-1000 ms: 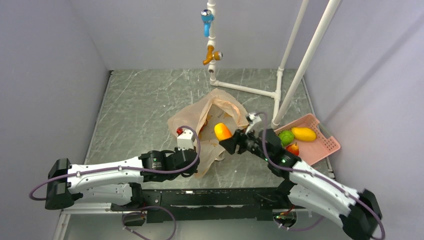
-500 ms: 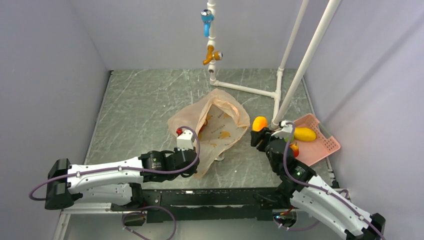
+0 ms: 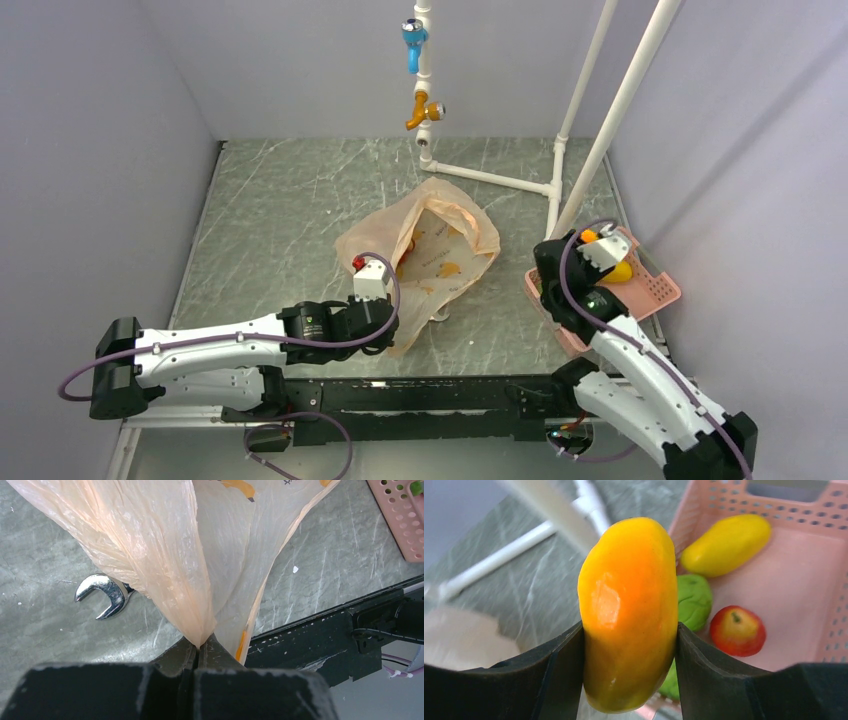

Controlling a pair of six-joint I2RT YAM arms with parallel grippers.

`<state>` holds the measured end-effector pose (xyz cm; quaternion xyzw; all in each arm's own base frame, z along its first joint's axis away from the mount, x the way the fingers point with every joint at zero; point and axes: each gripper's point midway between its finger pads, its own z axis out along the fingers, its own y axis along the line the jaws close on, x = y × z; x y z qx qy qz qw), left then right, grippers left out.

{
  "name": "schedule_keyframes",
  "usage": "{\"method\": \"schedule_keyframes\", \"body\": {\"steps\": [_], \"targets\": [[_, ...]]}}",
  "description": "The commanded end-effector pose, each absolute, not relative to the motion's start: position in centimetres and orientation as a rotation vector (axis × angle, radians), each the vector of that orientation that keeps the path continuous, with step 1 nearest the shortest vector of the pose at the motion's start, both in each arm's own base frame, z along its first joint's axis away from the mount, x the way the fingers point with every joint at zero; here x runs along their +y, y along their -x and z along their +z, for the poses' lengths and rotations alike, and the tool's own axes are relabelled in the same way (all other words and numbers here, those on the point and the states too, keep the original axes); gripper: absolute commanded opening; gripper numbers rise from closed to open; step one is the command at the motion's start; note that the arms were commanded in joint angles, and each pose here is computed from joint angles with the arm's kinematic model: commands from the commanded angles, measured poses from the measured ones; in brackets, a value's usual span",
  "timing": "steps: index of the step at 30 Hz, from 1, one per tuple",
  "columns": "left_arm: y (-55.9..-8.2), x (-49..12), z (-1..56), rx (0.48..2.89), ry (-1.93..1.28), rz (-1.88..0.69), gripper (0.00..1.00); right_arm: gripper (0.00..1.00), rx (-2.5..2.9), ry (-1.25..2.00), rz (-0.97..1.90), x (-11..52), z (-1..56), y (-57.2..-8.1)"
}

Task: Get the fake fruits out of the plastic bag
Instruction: Place the fake fruit in the bin.

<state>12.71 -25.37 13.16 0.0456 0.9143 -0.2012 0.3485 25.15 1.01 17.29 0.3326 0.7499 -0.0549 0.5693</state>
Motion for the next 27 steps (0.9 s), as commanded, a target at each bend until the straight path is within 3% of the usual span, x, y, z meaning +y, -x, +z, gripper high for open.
{"method": "schedule_keyframes", "body": {"steps": [1, 6, 9, 16, 20, 27], "targets": [[-13.0, -26.0, 14.5, 2.337, -0.107, -0.557, 0.00, 0.00, 1.721, -0.981, -0.172, -2.1, 18.1, -26.0], [-13.1, -26.5, 14.2, 2.338, -0.113, -0.558, 0.00, 0.01, 1.569, -1.140, -0.225, -5.5, 18.7, -26.3], [-13.1, -27.2, 14.3, 2.341, -0.124, -0.569, 0.00, 0.14, 1.502, -1.255, -0.296, -7.4, 17.5, -25.7], [-13.0, -27.3, 14.5, 2.346, -0.141, -0.570, 0.00, 0.18, 1.424, -1.333, -0.374, -9.4, 15.3, -25.2], [-12.9, -27.2, 14.3, 2.344, -0.127, -0.593, 0.00, 0.30, 1.463, -1.376, -0.396, -9.9, 13.5, -25.4], [-13.0, -27.1, 14.9, 2.330, -0.106, -0.613, 0.00, 0.32, 1.522, -1.464, -0.427, -10.4, 10.7, -25.1]]}}
